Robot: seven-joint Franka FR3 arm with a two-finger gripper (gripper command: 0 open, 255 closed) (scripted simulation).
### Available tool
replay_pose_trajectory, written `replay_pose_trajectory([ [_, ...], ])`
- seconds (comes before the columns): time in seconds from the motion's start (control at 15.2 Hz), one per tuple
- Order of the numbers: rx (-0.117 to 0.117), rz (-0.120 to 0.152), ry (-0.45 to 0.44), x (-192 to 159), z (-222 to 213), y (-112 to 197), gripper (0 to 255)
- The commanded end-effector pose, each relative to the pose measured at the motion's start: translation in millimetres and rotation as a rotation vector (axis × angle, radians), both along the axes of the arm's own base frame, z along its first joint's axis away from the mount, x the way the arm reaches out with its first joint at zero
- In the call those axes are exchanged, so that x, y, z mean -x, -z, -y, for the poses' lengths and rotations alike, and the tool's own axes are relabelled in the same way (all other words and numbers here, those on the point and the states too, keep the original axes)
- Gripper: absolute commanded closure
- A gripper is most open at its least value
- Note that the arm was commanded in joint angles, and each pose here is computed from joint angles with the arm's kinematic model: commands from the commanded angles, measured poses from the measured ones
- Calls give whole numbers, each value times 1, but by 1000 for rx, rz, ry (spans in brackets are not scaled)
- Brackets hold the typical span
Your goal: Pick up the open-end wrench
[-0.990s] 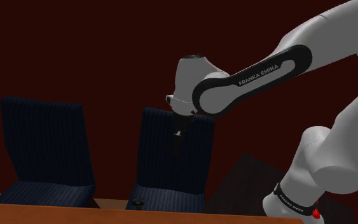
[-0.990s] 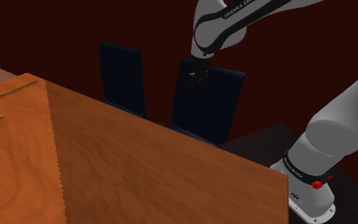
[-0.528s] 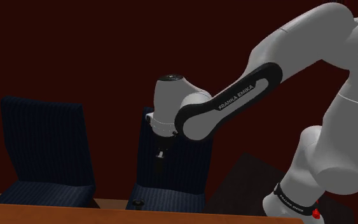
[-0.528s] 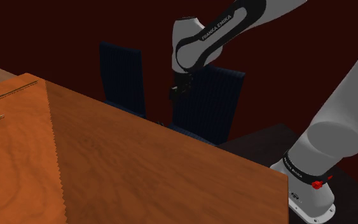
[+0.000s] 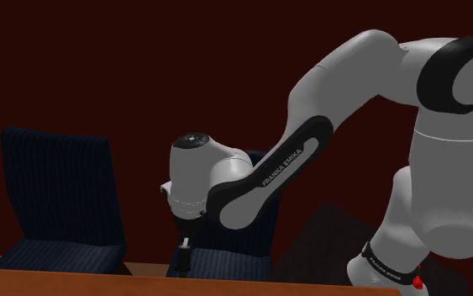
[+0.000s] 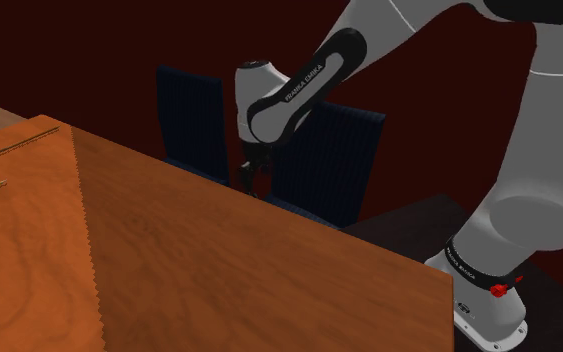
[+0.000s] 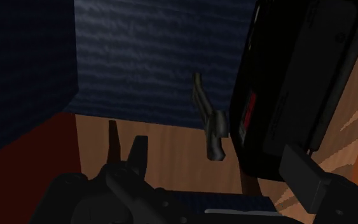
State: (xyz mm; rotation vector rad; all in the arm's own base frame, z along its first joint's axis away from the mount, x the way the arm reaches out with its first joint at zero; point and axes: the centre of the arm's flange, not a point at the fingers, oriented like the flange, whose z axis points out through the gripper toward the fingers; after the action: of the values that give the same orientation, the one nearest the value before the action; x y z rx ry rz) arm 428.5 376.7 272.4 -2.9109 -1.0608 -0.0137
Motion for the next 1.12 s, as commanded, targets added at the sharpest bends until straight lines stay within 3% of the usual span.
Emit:
replay_pose_trajectory([
  [0.0,1,2,-27,2,-17,15,0],
  [0.59,1,2,-27,2,-17,55,0],
  [0.66,1,2,-27,1,-18,55,255],
  [1.06,1,2,-27,2,-18,54,255],
])
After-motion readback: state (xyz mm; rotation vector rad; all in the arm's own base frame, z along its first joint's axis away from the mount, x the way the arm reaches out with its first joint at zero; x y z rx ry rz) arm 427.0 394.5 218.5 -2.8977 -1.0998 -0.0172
